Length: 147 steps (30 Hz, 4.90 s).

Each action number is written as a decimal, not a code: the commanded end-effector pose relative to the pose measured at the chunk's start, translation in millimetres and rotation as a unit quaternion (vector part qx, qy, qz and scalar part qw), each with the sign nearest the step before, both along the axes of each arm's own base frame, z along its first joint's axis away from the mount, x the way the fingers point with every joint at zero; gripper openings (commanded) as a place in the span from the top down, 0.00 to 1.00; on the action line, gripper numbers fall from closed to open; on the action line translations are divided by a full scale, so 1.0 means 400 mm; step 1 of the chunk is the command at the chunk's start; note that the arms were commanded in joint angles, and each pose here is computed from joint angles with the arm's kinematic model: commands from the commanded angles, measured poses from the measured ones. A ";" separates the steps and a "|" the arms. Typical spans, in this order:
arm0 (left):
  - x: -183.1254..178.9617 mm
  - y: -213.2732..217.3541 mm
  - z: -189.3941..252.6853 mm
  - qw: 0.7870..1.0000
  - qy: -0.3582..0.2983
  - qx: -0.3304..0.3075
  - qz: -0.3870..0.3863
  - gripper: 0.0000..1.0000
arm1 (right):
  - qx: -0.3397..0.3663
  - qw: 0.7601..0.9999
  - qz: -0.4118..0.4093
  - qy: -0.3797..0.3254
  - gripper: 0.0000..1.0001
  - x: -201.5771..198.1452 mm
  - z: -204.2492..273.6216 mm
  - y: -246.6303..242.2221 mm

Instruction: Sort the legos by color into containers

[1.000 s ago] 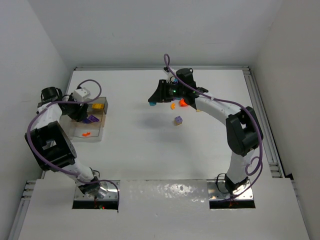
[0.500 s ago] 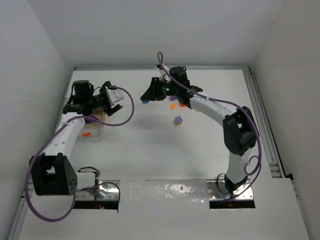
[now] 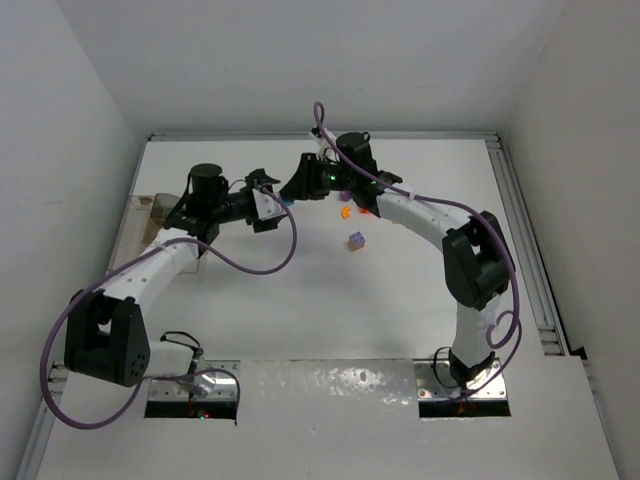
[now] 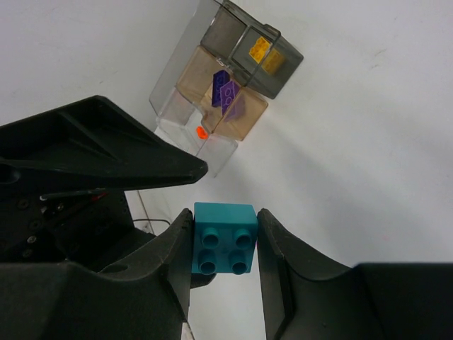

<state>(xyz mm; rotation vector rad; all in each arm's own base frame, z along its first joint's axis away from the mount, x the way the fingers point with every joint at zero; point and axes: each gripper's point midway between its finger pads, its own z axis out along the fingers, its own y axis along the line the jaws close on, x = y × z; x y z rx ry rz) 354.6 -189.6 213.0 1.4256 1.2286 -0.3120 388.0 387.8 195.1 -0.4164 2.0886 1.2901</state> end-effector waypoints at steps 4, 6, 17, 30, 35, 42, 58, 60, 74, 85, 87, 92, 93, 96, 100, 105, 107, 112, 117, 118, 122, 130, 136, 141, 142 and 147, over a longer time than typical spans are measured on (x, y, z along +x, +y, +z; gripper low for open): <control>0.018 -0.042 0.024 0.999 -0.008 -0.032 -0.013 0.36 | 0.033 0.999 0.008 -0.040 1.00 -0.002 0.081 0.021; 0.021 -0.045 0.022 0.999 -0.007 -0.032 -0.010 0.40 | 0.033 0.999 0.009 -0.042 1.00 -0.005 0.085 0.020; 0.032 -0.046 0.031 0.999 -0.006 -0.041 0.003 0.75 | 0.033 0.999 0.010 -0.041 1.00 -0.006 0.083 0.020; 0.069 0.064 -0.024 0.992 0.044 -0.007 0.119 1.00 | 0.042 0.996 -0.080 0.000 0.35 0.061 0.066 -0.173; 0.119 0.247 -0.028 0.955 0.126 -0.044 0.264 1.00 | 0.005 0.993 -0.117 -0.004 0.31 0.071 0.036 -0.254; 0.150 0.701 -0.019 0.785 0.174 -0.085 0.589 1.00 | -0.042 0.992 -0.117 -0.002 0.31 0.058 -0.017 -0.279; 0.035 1.044 -0.183 0.557 0.236 -0.156 0.781 1.00 | -0.085 0.991 -0.100 0.021 0.33 0.078 -0.024 -0.276; 0.033 1.062 -0.220 0.544 0.236 -0.146 0.792 0.98 | -0.088 0.990 -0.104 0.023 0.33 0.080 -0.023 -0.279; 0.085 1.049 -0.246 0.603 0.255 -0.124 0.746 0.46 | -0.120 0.985 -0.121 0.005 0.33 0.085 0.006 -0.307; 0.177 0.881 -0.053 0.728 0.249 -0.119 0.627 0.49 | -0.318 0.940 -0.096 0.082 0.47 0.009 -0.199 -0.483; 0.188 0.815 -0.048 0.748 0.265 -0.107 0.599 0.49 | -0.361 0.925 -0.078 0.085 0.41 -0.009 -0.244 -0.506; 0.202 0.729 -0.059 0.760 0.287 -0.102 0.574 0.49 | -0.463 0.885 0.042 0.030 0.28 -0.100 -0.312 -0.438; 0.202 0.727 -0.061 0.759 0.289 -0.105 0.574 0.49 | -0.474 0.880 0.027 0.031 0.27 -0.095 -0.329 -0.430; 0.199 0.718 -0.064 0.755 0.299 -0.112 0.573 0.49 | -0.497 0.866 -0.015 0.044 0.27 -0.066 -0.357 -0.446; 0.191 0.705 -0.054 0.759 0.302 -0.115 0.565 0.49 | -0.517 0.853 -0.058 0.050 0.29 -0.039 -0.365 -0.466; 0.186 0.702 -0.054 0.759 0.306 -0.115 0.563 0.49 | -0.523 0.849 -0.054 0.056 0.29 -0.042 -0.388 -0.471; 0.186 0.700 -0.054 0.759 0.307 -0.116 0.562 0.49 | -0.519 0.852 -0.050 0.054 0.29 -0.039 -0.395 -0.465; 0.189 0.695 -0.047 0.762 0.307 -0.120 0.557 0.49 | -0.493 0.868 -0.041 0.043 0.42 -0.014 -0.408 -0.427; 0.188 0.694 -0.044 0.763 0.306 -0.120 0.556 0.49 | -0.473 0.879 -0.042 0.048 0.47 0.007 -0.412 -0.404; 0.187 0.691 -0.043 0.764 0.306 -0.120 0.555 0.49 | -0.471 0.879 -0.044 0.050 0.50 0.009 -0.413 -0.403; 0.184 0.688 -0.040 0.764 0.307 -0.120 0.554 0.49 | -0.469 0.880 -0.054 0.053 0.54 0.014 -0.414 -0.409; 0.191 0.685 -0.022 0.765 0.306 -0.129 0.552 0.49 | -0.479 0.875 -0.045 0.059 0.56 -0.007 -0.417 -0.426; 0.200 0.681 -0.001 0.769 0.301 -0.132 0.548 0.49 | -0.486 0.871 -0.037 0.065 0.57 -0.031 -0.429 -0.439; 0.199 0.669 0.003 0.775 0.304 -0.130 0.538 0.50 | -0.474 0.878 -0.045 0.057 0.92 -0.022 -0.414 -0.430; 0.195 0.665 -0.003 0.779 0.306 -0.124 0.533 0.50 | -0.470 0.880 -0.049 0.053 1.00 -0.016 -0.402 -0.426; 0.166 0.534 -0.002 0.875 0.270 -0.030 0.401 0.47 | -0.394 0.915 -0.074 0.037 1.00 0.041 -0.281 -0.367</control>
